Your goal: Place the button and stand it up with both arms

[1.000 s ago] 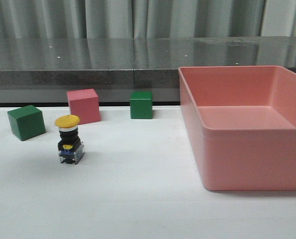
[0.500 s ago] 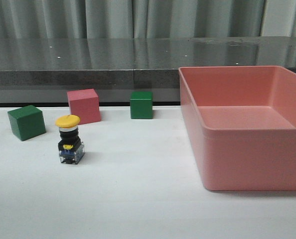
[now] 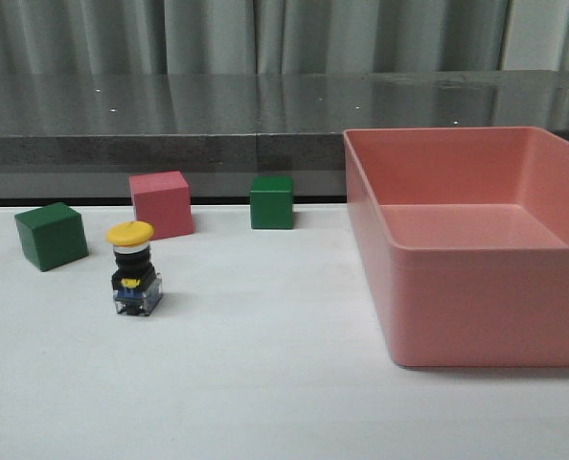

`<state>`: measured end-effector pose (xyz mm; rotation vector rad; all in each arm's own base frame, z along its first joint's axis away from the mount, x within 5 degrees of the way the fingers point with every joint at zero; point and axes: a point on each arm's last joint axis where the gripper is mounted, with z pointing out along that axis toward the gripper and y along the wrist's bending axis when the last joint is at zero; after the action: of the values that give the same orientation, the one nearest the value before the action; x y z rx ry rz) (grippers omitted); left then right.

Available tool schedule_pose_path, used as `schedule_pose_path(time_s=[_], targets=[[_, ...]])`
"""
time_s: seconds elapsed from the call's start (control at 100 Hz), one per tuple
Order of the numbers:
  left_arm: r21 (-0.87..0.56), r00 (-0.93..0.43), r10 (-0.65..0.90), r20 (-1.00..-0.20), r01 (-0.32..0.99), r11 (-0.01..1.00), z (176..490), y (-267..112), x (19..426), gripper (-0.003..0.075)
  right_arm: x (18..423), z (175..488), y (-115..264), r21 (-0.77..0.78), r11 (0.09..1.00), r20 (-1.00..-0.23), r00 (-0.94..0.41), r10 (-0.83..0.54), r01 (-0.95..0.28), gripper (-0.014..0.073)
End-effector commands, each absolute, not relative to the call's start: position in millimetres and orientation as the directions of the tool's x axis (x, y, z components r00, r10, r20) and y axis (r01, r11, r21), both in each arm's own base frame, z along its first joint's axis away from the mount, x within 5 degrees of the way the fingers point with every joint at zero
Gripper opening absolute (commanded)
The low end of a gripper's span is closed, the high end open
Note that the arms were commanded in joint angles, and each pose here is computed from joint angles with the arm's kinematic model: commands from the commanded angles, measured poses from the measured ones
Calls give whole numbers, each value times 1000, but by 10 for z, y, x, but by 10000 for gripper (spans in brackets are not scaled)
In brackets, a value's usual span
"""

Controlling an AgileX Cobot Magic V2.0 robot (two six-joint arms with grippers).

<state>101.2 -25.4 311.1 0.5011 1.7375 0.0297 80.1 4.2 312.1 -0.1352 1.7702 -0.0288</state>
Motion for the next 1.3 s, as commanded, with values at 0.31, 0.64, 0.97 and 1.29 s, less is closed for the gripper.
schedule_pose_path(time_s=[0.31,0.64,0.97,1.29], targets=[[268,-37,286,-957,254,929,3199,-223,944,-20,810,3281,41,-110,992,-989,-93,-115,-65,-113],[290,-34,307,-951,240,926,3153,-211,957,-20,810,3281,41,-110,992,-989,-93,-115,-65,-113],[262,-3,266,-964,156,952,2700,-122,815,-20,810,3281,41,-110,992,-989,-93,-115,-65,-113],[204,5,204,-979,84,975,2183,-47,601,-20,810,3281,41,-110,992,-989,-93,-115,-65,-113]])
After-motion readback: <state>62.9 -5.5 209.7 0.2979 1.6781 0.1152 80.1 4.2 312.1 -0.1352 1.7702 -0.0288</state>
